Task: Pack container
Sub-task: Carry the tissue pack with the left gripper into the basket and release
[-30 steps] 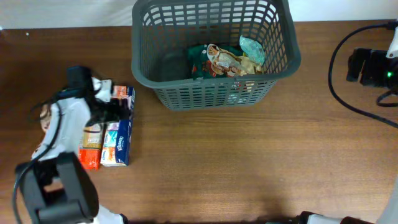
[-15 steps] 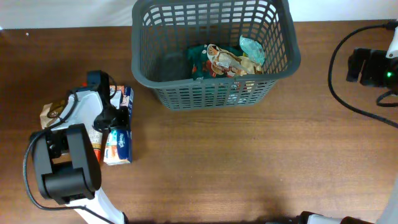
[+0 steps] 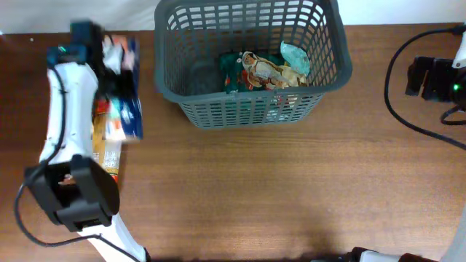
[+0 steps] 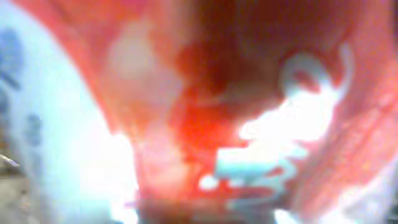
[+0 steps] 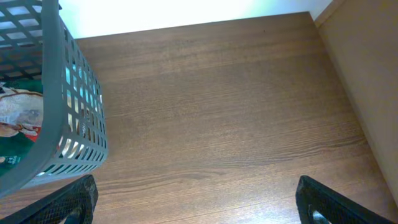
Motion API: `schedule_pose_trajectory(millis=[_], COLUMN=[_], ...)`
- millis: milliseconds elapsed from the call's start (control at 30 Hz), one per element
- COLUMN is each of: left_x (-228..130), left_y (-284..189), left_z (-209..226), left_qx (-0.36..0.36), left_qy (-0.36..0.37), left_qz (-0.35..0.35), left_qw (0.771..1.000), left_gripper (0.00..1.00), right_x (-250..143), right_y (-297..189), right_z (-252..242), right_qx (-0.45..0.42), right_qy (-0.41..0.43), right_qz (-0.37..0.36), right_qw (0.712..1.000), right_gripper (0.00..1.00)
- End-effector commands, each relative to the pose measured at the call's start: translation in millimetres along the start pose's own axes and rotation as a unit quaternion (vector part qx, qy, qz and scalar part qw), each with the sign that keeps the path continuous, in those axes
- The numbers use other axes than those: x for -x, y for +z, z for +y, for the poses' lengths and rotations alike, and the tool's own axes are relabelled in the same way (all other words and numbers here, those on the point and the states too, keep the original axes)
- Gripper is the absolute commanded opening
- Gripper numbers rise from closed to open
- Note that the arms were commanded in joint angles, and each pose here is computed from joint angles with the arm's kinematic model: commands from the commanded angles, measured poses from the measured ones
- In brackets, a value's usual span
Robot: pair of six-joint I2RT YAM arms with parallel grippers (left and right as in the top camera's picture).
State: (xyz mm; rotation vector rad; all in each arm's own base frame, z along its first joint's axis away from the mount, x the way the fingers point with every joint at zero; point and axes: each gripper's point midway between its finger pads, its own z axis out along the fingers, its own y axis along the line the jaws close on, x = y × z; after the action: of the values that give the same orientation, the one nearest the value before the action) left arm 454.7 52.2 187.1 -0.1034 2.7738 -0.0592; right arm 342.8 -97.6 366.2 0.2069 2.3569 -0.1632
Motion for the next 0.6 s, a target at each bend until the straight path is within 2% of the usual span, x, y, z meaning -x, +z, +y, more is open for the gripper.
schedule_pose_trajectory(millis=[0,100,167,267,400,500,567], left_x=[53,83,95,107,111,96,84], left_y=[-72,-118,-145,-178,-201,-202,-198], left_z=[-8,-27,-42,-74,-134,-197,-232], left_qx=[0.000,0.001,0.015,0.034,0.040,0.015,-0.001], left_qy=[0.044,0.144,0.216,0.322,0.459,0.574,0.621], left_qz=[-0.118,-0.195,-0.235,-0.286,-0.332,-0.346,-0.348], left_qw=[0.992,0.970,0.948,0.902,0.823,0.742,0.702], left_gripper=[0.02,0.02,0.02,0.02,0.02,0.02,0.02], right_x=[-1,-1,-1,-1,-1,-1,-1], right_y=[2,2,2,2,2,2,2], right_z=[-3,-3,-3,-3,-3,-3,-3], right_qx=[-0.005,-0.005,-0.005,-0.005,-0.005,-0.005,-0.005], right_qy=[0.008,0.008,0.008,0.008,0.008,0.008,0.008], right_qz=[0.003,0.003,0.003,0.004,0.003,0.003,0.003], right_qw=[1.000,1.000,1.000,1.000,1.000,1.000,1.000], right_gripper=[0.99,0.99,0.99,0.99,0.99,0.99,0.99])
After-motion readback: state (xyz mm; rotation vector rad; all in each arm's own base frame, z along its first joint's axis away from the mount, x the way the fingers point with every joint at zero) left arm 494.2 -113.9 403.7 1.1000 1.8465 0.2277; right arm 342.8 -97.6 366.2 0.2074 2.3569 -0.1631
